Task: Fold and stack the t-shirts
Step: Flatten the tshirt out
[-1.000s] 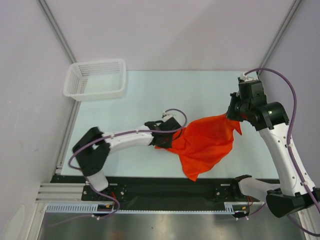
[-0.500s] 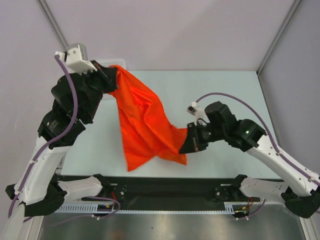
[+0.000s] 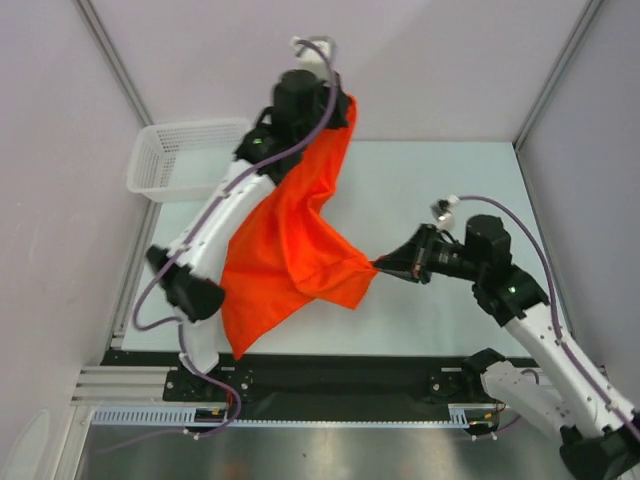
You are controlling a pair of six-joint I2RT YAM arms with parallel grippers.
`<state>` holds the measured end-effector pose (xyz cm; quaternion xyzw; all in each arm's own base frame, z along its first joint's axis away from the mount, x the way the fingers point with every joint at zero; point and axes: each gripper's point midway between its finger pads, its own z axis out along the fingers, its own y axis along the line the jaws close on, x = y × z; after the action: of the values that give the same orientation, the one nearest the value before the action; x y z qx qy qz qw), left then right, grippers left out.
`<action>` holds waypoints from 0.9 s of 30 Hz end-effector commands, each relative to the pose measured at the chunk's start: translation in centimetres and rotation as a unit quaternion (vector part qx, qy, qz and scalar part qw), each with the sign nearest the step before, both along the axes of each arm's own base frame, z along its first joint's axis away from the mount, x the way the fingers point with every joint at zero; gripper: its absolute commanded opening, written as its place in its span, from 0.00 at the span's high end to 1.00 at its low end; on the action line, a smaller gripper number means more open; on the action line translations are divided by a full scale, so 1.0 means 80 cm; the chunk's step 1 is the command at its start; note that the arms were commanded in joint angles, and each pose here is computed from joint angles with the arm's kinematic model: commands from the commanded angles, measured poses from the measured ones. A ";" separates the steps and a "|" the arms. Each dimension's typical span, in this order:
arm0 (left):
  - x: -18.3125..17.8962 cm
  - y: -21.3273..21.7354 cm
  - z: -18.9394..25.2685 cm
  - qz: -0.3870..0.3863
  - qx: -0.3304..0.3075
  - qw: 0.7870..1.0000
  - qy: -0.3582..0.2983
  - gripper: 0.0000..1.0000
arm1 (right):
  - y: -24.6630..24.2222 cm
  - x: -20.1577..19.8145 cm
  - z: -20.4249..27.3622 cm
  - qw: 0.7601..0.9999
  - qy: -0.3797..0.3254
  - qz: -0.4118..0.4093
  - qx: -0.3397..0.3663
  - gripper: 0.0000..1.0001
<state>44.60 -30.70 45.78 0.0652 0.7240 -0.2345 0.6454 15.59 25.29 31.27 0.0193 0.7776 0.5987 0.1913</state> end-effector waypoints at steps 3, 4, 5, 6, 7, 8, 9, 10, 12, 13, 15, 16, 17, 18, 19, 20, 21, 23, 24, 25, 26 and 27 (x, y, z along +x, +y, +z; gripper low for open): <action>0.030 -0.162 -0.206 -0.134 0.056 0.981 0.129 0.64 | -0.100 0.025 -0.112 0.968 0.132 -0.200 -0.072 0.55; 0.038 -0.167 -0.196 -0.124 0.044 0.983 0.127 0.40 | -0.121 0.030 -0.130 0.955 0.153 -0.239 -0.087 0.46; 0.043 -0.167 -0.212 -0.109 0.044 0.982 0.147 0.09 | -0.126 0.026 -0.141 0.957 0.140 -0.235 -0.098 0.44; 0.047 -0.156 -0.239 -0.086 0.067 0.979 0.173 0.02 | -0.132 0.024 -0.144 0.956 0.133 -0.236 -0.115 0.41; 0.047 -0.146 -0.243 -0.073 0.074 0.978 0.180 0.00 | -0.146 0.028 -0.148 0.946 0.125 -0.260 -0.149 0.39; 0.042 -0.134 -0.242 -0.064 0.088 0.977 0.183 0.00 | -0.156 0.018 -0.163 0.936 0.147 -0.255 -0.195 0.35; 0.039 -0.127 -0.237 -0.062 0.096 0.978 0.175 0.00 | -0.164 0.020 -0.149 0.937 0.105 -0.244 -0.226 0.34; 0.017 -0.104 -0.229 -0.059 0.109 0.976 0.176 0.00 | -0.175 0.021 -0.156 0.928 0.099 -0.248 -0.260 0.34; 0.001 -0.077 -0.221 -0.054 0.129 0.976 0.166 0.00 | -0.194 0.010 -0.173 0.910 0.111 -0.231 -0.325 0.33; -0.016 -0.043 -0.204 -0.039 0.129 0.977 0.167 0.01 | -0.205 0.009 -0.179 0.898 0.109 -0.238 -0.352 0.34; -0.041 0.000 -0.209 -0.013 0.136 0.969 0.208 0.06 | -0.208 0.005 -0.191 0.893 0.096 -0.218 -0.382 0.39; -0.056 0.026 -0.238 0.008 0.153 0.958 0.241 0.11 | -0.207 0.003 -0.201 0.890 0.100 -0.206 -0.394 0.43; -0.083 0.051 -0.218 0.020 0.142 0.959 0.243 0.14 | -0.198 0.004 -0.207 0.895 0.099 -0.186 -0.394 0.46; -0.099 0.066 -0.224 0.029 0.140 0.956 0.255 0.14 | -0.178 -0.005 -0.222 0.897 0.110 -0.134 -0.406 0.50; -0.126 0.086 -0.275 0.036 0.162 0.941 0.296 0.17 | -0.168 -0.006 -0.227 0.896 0.108 -0.123 -0.413 0.53; -0.153 0.101 -0.252 0.035 0.120 0.950 0.286 0.18 | -0.153 -0.001 -0.227 0.897 0.080 -0.108 -0.421 0.54; -0.171 0.112 -0.267 0.039 0.113 0.946 0.300 0.20 | -0.129 -0.012 -0.227 0.897 0.044 -0.068 -0.435 0.59; -0.221 0.143 -0.328 0.055 0.109 0.925 0.360 0.23 | -0.104 -0.007 -0.234 0.892 0.016 -0.049 -0.450 0.60; -0.251 0.167 -0.348 0.067 0.104 0.918 0.376 0.23 | -0.093 -0.012 -0.241 0.891 0.016 -0.033 -0.452 0.58; -0.268 0.180 -0.361 0.077 0.103 0.911 0.393 0.25 | -0.078 -0.026 -0.258 0.881 0.016 0.008 -0.473 0.57; -0.288 0.191 -0.375 0.089 0.094 0.900 0.416 0.26 | -0.068 -0.030 -0.264 0.877 0.012 0.021 -0.480 0.55; -0.305 0.197 -0.374 0.081 0.077 0.902 0.417 0.27 | -0.061 -0.036 -0.272 0.867 0.004 0.036 -0.497 0.52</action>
<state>24.18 -16.73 21.70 0.0030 0.9079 -0.1552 0.3894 12.19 18.65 10.39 -0.0707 0.9755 0.1665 0.1253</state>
